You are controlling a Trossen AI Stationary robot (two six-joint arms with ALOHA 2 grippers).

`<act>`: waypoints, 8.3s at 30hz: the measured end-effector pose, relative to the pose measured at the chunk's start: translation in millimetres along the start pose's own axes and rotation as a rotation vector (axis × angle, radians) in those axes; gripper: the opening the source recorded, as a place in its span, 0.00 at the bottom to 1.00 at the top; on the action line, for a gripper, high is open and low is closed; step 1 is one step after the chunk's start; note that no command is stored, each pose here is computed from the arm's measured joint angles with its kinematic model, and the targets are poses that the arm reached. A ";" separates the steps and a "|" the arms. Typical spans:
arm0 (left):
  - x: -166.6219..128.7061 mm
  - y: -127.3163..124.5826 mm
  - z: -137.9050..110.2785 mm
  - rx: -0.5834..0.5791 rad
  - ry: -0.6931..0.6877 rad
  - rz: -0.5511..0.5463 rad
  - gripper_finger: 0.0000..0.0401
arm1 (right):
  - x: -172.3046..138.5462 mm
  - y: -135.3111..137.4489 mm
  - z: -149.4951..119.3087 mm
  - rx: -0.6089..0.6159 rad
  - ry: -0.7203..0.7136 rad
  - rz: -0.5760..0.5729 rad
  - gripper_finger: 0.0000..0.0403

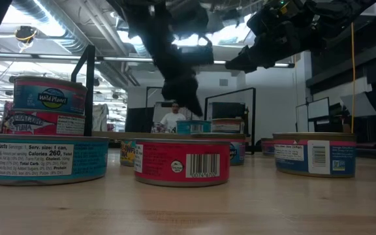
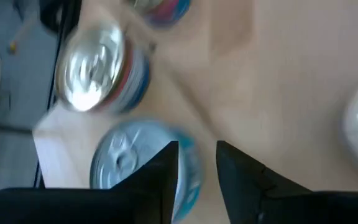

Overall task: Stack canned seafood by type on shelf
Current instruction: Stack the blue pink tuna can on top of the blue pink tuna can on the shelf

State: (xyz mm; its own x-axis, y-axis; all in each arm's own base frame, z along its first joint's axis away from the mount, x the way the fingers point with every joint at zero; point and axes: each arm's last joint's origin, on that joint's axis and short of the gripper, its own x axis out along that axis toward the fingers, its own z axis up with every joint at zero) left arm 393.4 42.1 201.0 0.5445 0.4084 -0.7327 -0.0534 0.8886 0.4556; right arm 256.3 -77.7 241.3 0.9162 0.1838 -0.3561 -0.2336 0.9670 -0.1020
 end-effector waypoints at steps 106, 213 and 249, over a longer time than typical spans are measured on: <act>-12.3 -115.1 -3.2 0.081 -0.124 -0.226 0.00 | 22.6 69.1 -6.8 -0.269 0.254 0.110 0.63; -67.9 -24.1 44.3 -0.482 -0.395 -0.209 0.36 | 65.2 109.4 -3.8 -0.551 0.696 -0.267 0.46; -121.3 4.7 42.7 -0.380 -0.488 -0.116 0.36 | 49.2 -16.1 7.8 -0.446 0.813 -0.596 0.47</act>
State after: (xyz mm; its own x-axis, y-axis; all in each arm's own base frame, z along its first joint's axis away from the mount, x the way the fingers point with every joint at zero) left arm 362.9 -12.3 313.5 0.8790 0.2422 -0.4106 -0.2161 0.9702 0.1096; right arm 307.7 -82.9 232.6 0.4717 -0.6201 -0.6268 -0.0722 0.6814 -0.7284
